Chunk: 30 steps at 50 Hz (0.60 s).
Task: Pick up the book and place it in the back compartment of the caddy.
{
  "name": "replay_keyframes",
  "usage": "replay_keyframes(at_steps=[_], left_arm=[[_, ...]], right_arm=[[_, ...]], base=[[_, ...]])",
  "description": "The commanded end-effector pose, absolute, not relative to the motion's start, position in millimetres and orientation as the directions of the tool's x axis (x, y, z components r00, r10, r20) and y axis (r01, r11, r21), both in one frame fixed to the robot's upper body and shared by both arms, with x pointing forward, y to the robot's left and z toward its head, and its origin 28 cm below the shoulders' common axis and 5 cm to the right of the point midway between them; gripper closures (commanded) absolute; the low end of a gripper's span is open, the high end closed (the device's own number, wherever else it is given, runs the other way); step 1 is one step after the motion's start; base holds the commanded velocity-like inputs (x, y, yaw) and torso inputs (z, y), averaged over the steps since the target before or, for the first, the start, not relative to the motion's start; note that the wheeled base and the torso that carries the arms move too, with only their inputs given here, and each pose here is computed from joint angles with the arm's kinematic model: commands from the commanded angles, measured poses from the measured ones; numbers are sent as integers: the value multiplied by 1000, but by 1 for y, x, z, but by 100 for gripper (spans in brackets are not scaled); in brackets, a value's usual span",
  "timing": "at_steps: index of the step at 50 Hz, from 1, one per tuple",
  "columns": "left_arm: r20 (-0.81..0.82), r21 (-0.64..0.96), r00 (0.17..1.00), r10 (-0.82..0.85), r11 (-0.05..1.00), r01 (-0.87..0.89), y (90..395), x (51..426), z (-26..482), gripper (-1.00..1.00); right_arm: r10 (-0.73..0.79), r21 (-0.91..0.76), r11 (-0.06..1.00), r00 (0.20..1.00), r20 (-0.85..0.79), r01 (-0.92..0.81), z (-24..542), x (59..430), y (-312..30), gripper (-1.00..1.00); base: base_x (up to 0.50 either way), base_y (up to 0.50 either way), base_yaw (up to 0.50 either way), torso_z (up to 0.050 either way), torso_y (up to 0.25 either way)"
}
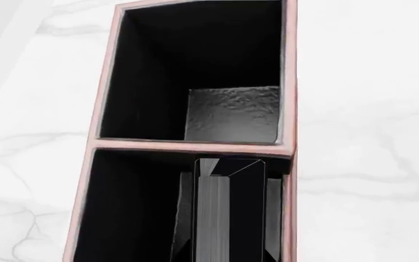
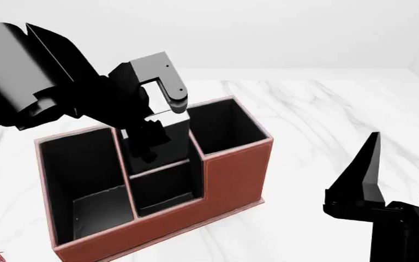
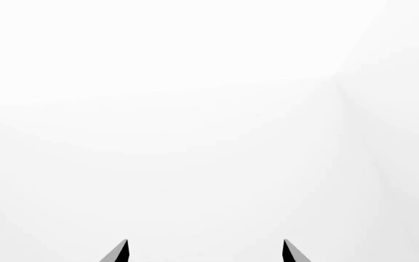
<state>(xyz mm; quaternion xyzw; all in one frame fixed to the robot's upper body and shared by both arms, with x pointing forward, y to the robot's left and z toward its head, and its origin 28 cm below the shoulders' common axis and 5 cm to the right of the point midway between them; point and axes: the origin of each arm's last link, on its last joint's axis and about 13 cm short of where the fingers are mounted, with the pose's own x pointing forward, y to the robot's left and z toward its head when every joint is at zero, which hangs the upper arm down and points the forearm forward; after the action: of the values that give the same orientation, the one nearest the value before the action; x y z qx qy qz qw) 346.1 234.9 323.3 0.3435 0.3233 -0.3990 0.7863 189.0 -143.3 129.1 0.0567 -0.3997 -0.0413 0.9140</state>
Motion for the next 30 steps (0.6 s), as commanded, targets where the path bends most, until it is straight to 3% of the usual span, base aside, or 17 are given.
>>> replay_keyframes(at_steps=[1,30], left_arm=[[-750,313,503,-429,439,842,229,350,333,100],[-744,318,499,-445,422,849,221,356,322,100]], right_arm=[[-118,123,992,669,733,41,130,190,-144,-100],[-119,124,991,668,734,40,130,189,-145,-100]], base=[[0,0,0,0,0],[0,0,0,0,1]])
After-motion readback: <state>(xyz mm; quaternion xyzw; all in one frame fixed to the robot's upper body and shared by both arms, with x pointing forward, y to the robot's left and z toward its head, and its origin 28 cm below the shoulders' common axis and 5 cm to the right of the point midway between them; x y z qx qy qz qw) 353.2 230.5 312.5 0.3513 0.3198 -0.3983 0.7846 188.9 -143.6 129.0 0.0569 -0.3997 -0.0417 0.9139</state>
